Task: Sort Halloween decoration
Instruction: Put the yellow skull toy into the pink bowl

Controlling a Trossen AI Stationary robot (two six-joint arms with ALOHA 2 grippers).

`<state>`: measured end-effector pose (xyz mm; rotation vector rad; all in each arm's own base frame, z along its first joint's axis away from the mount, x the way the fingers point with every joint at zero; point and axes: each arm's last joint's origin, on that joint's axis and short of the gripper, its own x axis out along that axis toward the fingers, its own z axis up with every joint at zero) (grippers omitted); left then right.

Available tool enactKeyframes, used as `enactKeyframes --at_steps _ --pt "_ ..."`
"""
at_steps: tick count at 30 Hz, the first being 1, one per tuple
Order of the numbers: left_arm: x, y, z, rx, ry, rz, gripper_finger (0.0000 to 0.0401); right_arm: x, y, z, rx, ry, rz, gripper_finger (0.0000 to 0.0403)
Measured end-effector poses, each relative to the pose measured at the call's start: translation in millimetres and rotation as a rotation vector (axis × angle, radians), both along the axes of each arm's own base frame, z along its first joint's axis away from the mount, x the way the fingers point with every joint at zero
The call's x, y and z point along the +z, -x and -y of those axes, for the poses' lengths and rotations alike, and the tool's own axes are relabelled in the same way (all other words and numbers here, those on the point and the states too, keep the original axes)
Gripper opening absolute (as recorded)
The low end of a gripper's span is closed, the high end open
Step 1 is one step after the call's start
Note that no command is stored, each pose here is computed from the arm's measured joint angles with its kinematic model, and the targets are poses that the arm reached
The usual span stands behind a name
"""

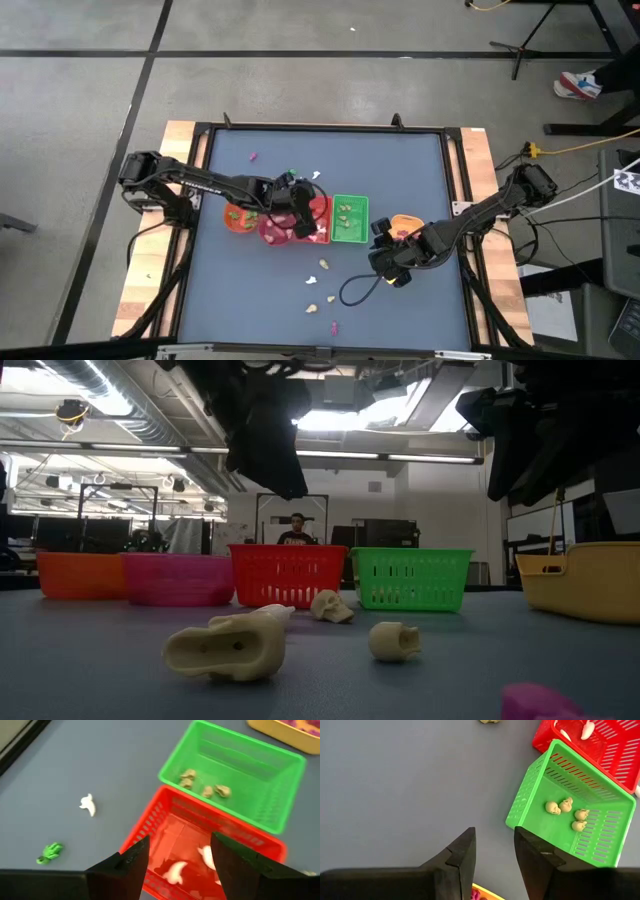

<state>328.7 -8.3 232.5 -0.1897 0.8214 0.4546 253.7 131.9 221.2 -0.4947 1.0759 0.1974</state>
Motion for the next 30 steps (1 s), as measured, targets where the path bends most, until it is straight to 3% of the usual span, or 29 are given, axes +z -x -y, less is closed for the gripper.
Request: enactKeyframes --at_steps 10,24,30 --pt "0 4 -59 0.087 0.004 -0.026 0.0194 0 0 1 -0.005 0.001 -0.002 0.0134" --pt "-9 24 -137 -0.011 0.001 -0.131 0.0195 0 -3 7 -0.027 -0.001 -0.006 0.0134" --pt "-24 37 -159 0.029 0.049 -0.237 0.0195 0 -4 7 -0.025 -0.007 -0.005 0.0134"
